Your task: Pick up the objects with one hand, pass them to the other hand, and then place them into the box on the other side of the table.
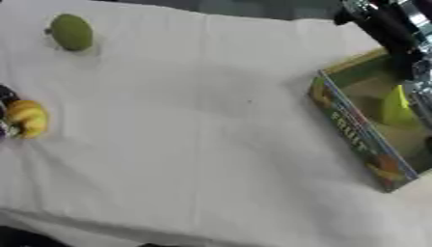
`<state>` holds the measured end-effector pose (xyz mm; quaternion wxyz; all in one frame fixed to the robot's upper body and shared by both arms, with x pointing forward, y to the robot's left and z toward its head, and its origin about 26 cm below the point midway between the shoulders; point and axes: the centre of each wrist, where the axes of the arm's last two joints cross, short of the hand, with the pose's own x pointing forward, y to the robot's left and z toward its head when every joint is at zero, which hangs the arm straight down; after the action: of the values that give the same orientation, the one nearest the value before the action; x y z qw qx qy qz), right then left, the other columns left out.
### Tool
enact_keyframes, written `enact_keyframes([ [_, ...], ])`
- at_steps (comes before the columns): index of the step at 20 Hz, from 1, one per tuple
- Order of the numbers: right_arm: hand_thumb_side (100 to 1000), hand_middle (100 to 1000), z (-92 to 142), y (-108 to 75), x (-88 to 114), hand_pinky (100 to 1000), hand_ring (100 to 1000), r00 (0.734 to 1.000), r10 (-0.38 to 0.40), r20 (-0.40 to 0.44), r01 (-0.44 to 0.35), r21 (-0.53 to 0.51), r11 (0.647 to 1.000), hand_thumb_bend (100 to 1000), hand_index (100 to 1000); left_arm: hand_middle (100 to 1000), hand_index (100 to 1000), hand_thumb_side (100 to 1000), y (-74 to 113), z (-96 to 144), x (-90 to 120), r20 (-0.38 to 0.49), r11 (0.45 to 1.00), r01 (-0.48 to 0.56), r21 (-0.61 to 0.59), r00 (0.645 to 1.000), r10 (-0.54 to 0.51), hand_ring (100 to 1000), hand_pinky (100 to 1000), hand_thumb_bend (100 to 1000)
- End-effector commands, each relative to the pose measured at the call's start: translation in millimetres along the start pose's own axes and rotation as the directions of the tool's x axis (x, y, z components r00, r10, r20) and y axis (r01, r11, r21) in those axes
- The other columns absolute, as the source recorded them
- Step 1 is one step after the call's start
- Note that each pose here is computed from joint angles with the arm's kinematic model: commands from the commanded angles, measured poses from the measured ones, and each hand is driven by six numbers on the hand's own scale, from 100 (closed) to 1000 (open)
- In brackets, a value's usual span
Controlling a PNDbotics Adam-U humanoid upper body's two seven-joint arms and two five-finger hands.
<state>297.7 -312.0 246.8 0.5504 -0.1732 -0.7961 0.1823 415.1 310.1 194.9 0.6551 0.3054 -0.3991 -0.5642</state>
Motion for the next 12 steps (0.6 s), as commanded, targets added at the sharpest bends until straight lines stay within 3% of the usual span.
enact_keyframes([
  [1, 691, 535, 0, -7.4, 6, 919, 694, 0.999, 0.026, 0.019, -0.026, -0.017, 1.000, 100, 822, 606, 671, 100, 26.0, 27, -1, -0.001, 0.995, 0.003, 0.099, 1.000, -0.003, 664, 614, 100],
  [12, 685, 535, 2, -9.3, 6, 919, 695, 0.999, 0.026, 0.018, -0.025, -0.026, 0.999, 100, 822, 556, 624, 100, 53.1, 81, 28, 0.072, 0.915, -0.005, 0.402, 0.997, -0.027, 604, 552, 100],
])
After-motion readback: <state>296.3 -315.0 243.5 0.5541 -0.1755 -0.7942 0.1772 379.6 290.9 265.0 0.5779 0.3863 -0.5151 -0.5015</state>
